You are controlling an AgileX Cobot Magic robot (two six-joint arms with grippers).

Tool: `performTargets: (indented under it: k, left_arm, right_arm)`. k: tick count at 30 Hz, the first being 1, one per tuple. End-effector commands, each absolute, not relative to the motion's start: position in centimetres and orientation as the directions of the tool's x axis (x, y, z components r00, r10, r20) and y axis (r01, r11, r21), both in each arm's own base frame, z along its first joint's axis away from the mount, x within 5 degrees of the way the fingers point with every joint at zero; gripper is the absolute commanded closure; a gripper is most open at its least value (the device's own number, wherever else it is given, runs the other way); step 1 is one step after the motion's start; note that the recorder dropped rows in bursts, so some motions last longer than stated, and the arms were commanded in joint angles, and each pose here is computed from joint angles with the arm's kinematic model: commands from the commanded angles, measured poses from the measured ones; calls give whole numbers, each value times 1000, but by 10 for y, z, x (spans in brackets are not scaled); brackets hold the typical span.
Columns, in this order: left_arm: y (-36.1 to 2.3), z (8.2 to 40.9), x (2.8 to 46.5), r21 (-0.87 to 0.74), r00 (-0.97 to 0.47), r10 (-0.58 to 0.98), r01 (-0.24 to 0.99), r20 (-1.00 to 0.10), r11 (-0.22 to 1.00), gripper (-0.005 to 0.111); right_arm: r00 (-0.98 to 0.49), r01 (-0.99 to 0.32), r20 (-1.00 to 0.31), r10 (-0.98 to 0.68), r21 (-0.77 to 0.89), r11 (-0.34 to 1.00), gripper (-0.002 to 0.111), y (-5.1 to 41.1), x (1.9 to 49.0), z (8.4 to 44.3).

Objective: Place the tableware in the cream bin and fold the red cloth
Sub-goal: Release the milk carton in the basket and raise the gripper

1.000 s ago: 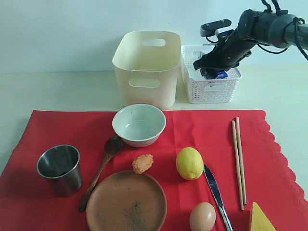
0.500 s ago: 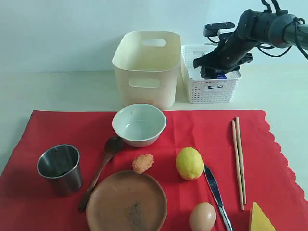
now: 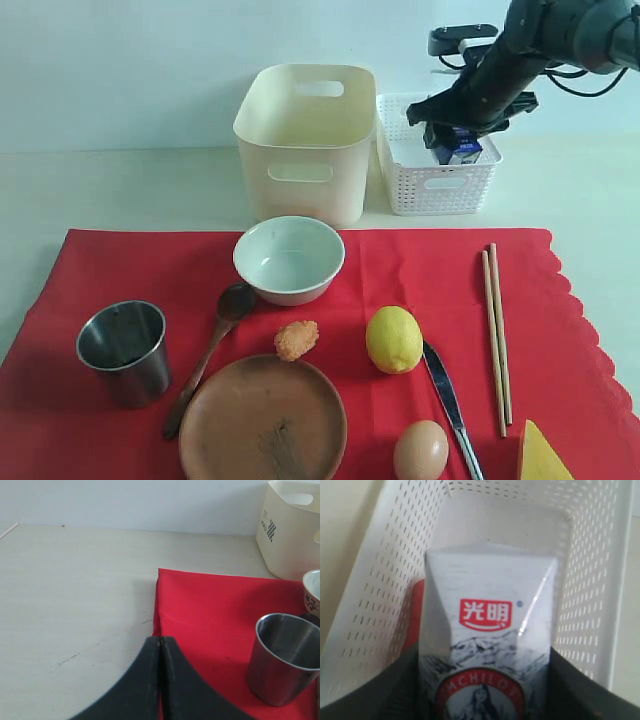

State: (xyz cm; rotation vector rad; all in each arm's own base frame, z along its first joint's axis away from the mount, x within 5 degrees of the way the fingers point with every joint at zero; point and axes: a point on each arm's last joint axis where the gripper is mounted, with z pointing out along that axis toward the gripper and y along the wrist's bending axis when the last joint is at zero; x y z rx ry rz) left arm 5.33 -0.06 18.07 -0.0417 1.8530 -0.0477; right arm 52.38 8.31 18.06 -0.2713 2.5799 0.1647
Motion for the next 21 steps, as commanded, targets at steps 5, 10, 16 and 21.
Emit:
performTargets:
  k: [5,10,16,21]
  left_arm:
    - [-1,181,53,-65,-264,-64,-5,-962,998,107]
    - [-1,181,53,-65,-264,-64,-5,-962,998,107]
    - [-1,181,53,-65,-264,-64,-5,-962,998,107]
    - [-1,181,53,-65,-264,-64,-5,-962,998,107]
  right_arm:
    - [-809,-201,-573,-128,67,977,60,83,534,163]
    - [-793,-196,-597,-120,63,979,60,83,539,152]
    - [-794,-201,-595,-128,58,978,40,83,540,143]
    - [-793,-202,-594,-131,54,978,26,83,540,145]
